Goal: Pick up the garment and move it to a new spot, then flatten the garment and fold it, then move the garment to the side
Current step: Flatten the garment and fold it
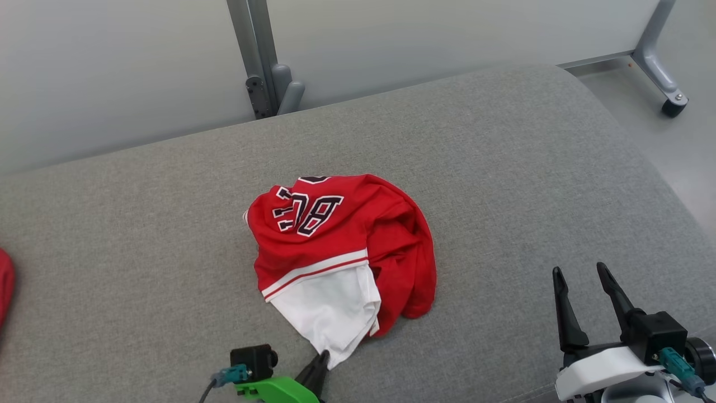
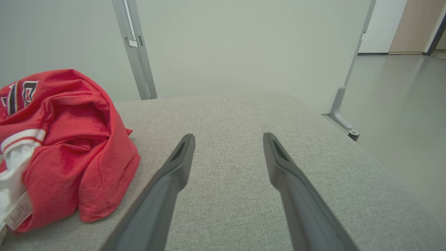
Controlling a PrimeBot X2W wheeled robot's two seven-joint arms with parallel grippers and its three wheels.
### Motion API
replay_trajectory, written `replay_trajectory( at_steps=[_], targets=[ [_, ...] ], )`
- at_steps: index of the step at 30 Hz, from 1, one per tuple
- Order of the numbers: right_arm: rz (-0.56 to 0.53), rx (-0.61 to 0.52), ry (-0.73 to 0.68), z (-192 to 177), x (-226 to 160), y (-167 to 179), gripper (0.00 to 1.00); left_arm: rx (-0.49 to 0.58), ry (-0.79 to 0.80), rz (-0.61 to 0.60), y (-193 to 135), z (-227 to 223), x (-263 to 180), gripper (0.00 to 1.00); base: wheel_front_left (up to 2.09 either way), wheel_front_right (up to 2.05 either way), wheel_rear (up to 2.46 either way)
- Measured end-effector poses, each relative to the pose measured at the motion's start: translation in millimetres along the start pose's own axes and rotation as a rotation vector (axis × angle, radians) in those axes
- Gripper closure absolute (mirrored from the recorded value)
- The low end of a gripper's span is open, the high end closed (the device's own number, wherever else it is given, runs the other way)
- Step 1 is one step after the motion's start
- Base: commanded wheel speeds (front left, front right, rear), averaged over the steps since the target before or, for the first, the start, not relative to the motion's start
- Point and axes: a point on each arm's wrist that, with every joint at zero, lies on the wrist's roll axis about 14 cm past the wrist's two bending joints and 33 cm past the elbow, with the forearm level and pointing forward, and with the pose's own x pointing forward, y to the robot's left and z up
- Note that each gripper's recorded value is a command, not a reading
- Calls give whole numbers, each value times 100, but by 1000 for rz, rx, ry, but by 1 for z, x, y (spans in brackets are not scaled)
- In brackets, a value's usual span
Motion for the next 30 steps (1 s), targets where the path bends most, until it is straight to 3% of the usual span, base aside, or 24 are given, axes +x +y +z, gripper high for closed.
replay_trajectory(
  at_steps=[4, 8, 13, 18, 26, 30],
  targets=[
    [8, 1, -4, 1, 1, 2, 0, -92, -117, 4, 6, 33, -3, 100, 0, 0, 0],
    [21, 8, 4, -2, 1, 6, 0, -150, -294, -11, 21, 96, -21, 100, 0, 0, 0],
    [51, 15, 8, -4, 5, 16, 0, -23, -429, -4, 41, 174, -66, 100, 0, 0, 0],
    [87, 25, 10, -5, 12, 28, 0, 94, -578, -11, 37, 263, -125, 100, 0, 0, 0],
    [99, 32, 14, -6, 18, 33, 0, 313, -725, -44, 1, 372, -190, 100, 0, 0, 0],
    [90, 34, 14, -6, 17, 30, 0, 392, -740, -81, -25, 399, -201, 100, 0, 0, 0]
  ],
)
